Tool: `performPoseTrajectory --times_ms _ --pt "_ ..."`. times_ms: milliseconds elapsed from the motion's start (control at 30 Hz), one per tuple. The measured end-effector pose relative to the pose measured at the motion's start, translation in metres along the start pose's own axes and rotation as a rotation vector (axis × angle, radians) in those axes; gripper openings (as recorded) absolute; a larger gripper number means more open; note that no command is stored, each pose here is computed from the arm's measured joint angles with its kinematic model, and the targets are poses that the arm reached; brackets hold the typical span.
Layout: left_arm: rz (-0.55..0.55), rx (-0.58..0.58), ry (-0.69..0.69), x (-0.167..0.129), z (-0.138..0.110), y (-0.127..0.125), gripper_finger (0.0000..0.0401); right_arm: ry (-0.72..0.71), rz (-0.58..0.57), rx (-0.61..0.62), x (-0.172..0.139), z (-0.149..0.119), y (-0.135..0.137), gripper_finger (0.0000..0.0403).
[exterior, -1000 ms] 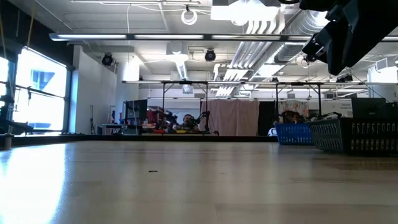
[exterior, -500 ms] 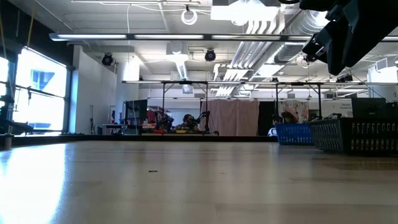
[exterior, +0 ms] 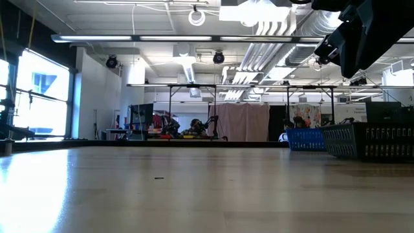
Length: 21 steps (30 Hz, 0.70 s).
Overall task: Sort crayons
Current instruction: Put the red crayon into the black bin
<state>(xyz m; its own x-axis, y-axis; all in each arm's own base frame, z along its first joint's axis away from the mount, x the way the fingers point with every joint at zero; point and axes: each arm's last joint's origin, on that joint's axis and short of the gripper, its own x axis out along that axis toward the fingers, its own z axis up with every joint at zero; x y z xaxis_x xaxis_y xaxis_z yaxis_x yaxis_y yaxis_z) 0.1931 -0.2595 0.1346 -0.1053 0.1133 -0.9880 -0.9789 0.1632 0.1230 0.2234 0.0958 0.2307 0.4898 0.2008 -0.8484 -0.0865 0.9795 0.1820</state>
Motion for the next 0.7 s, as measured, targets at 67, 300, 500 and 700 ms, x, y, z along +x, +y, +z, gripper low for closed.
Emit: performPoseTrajectory --times_ms 67,300,500,700 --pt "-0.001 -0.001 0.001 0.001 0.000 -0.001 0.0096 -0.003 0.001 0.000 0.000 0.000 0.000 0.0101" --pt "0.000 -0.002 0.005 0.001 0.002 -0.003 0.0011 -0.028 0.011 -0.004 0.000 0.003 0.001 0.0101" --pt "-0.021 0.004 -0.018 0.000 0.006 -0.006 0.0004 -0.081 -0.027 0.013 0.000 0.007 0.001 0.0101" --pt "-0.251 0.023 -0.282 -0.016 0.032 -0.017 0.0002 -0.279 -0.231 0.117 -0.002 0.017 -0.003 0.0101"
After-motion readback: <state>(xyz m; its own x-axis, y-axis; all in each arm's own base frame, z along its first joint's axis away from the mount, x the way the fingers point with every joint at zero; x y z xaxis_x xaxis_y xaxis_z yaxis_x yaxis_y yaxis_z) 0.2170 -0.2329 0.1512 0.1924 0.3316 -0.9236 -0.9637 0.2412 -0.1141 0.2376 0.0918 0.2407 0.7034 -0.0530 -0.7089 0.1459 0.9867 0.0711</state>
